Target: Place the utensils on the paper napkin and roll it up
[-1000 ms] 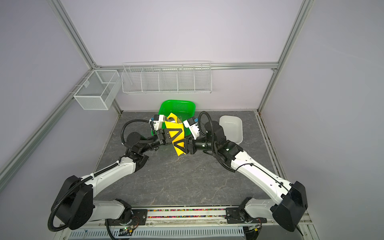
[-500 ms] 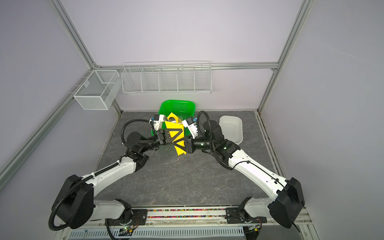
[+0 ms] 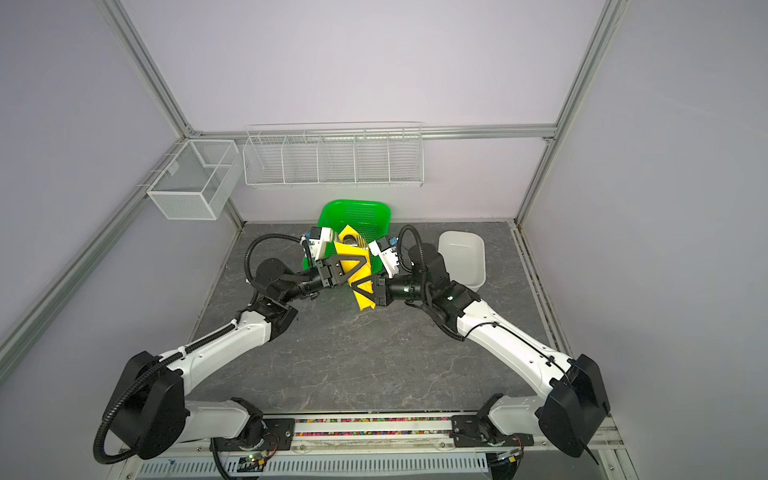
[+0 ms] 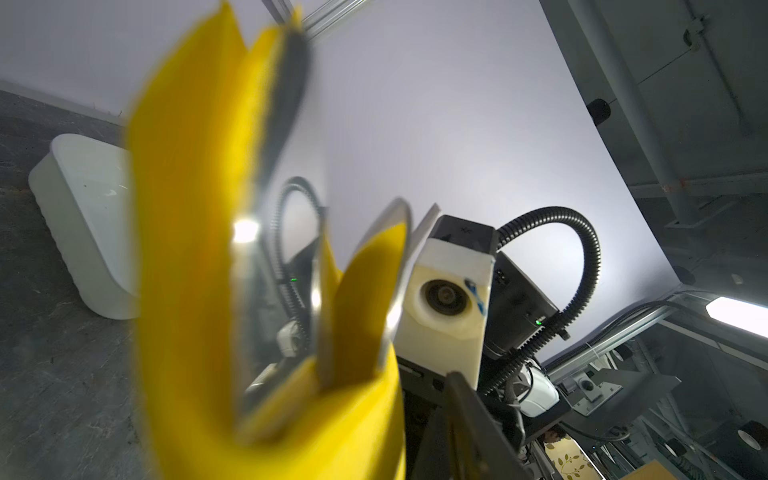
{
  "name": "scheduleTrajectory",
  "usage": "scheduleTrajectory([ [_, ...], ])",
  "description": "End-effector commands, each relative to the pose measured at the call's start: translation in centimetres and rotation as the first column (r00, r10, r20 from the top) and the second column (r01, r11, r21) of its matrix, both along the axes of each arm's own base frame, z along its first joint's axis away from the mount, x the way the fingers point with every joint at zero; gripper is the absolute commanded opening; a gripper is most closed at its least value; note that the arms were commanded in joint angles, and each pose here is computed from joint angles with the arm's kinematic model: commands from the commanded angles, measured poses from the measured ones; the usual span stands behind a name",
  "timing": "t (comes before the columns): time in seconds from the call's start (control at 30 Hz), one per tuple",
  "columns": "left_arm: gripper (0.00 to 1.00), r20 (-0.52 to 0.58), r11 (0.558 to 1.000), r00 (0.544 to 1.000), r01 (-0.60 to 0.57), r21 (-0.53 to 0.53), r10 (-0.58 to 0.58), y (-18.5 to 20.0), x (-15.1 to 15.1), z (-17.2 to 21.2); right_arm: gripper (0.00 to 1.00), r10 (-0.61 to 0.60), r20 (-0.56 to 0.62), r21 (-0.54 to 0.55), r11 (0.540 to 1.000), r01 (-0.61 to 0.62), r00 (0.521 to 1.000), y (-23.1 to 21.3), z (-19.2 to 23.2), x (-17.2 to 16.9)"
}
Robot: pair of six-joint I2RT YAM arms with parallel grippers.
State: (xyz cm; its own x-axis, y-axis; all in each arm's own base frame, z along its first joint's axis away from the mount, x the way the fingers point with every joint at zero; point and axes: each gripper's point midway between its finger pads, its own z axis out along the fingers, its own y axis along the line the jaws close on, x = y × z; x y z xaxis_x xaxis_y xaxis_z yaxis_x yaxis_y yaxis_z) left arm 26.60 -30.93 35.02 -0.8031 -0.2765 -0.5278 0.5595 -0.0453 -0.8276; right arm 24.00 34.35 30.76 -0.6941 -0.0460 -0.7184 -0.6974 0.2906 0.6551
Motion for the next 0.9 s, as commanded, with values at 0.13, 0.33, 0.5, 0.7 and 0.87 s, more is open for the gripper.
scheduleTrajectory([
  [0.13, 0.58, 0.012, 0.999, 0.999, -0.034, 0.031, 0.034, 0.2, 0.2, 0.3, 0.09, -0.021, 0.086, 0.087, 0.996, 0.014, 0.996, -0.8, 3.0, -0.2],
  [0.33, 0.69, -0.006, 0.996, 0.997, -0.073, 0.049, 0.074, 0.8, 0.4, -0.4, 0.08, -0.030, 0.094, 0.117, 0.993, 0.019, 0.995, -1.1, 3.5, 0.0],
  [0.5, 0.78, 0.048, 1.000, 0.999, -0.006, -0.014, 0.007, 0.5, -0.5, 1.3, 0.08, -0.017, 0.092, 0.146, 0.989, 0.003, 0.996, -1.1, 3.8, 0.1],
  [0.7, 0.79, 0.046, 0.998, 0.998, 0.050, -0.045, -0.048, -0.1, -0.6, 1.4, 0.09, 0.025, 0.094, 0.189, 0.981, -0.042, 0.995, -0.7, 4.8, -0.3],
  [0.87, 0.79, 0.069, 0.994, 0.995, 0.081, -0.078, -0.076, -0.3, -0.7, 2.5, 0.09, 0.062, 0.090, 0.206, 0.975, -0.079, 0.994, -0.4, 5.1, -0.8],
])
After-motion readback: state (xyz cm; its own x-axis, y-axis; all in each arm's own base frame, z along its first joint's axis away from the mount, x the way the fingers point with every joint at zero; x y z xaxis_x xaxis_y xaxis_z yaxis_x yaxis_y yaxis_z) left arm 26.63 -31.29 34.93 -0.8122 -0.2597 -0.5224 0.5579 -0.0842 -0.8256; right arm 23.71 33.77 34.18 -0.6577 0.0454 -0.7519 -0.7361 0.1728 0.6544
